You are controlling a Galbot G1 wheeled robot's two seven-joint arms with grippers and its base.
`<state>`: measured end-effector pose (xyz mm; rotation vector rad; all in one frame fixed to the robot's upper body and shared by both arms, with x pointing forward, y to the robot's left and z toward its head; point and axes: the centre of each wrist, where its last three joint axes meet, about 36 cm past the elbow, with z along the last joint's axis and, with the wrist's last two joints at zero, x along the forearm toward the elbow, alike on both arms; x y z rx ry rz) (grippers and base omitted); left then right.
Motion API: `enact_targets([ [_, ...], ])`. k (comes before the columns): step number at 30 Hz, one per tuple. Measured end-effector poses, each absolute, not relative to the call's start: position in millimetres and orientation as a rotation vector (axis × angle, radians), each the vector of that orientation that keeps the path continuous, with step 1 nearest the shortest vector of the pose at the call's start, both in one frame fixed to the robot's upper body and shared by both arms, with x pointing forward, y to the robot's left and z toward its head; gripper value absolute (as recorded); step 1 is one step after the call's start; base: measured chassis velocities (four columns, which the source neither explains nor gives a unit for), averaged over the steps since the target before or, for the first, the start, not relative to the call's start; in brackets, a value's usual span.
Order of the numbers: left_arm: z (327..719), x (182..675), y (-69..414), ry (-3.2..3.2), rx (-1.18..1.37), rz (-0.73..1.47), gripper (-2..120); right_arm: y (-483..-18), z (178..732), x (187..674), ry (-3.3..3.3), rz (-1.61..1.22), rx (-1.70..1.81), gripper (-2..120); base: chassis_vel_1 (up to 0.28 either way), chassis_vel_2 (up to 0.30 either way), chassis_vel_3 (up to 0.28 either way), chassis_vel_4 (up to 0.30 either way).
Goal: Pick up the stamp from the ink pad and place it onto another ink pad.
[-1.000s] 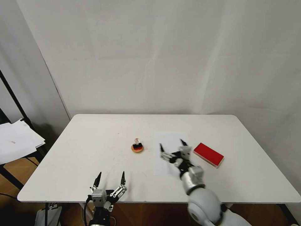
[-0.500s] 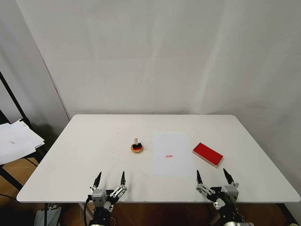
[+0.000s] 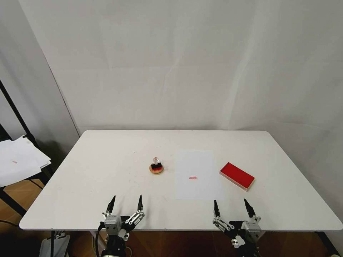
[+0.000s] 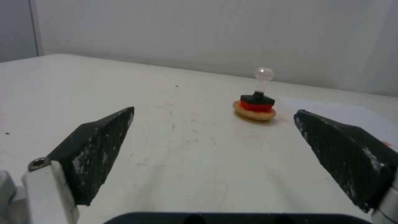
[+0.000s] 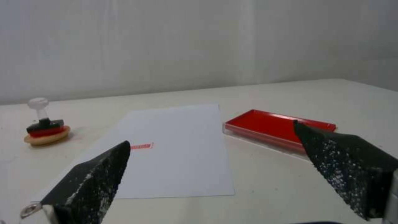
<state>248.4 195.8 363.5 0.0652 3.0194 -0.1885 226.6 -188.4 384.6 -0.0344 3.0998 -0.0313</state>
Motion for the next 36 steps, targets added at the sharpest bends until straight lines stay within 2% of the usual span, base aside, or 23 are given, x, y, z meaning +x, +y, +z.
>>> enact_targets([
  [36,363,248,196,3.019,0.065,-0.189,102,-193,386,238,3.110,-0.006,-0.041,100,0.000,0.000,0.000,0.000],
])
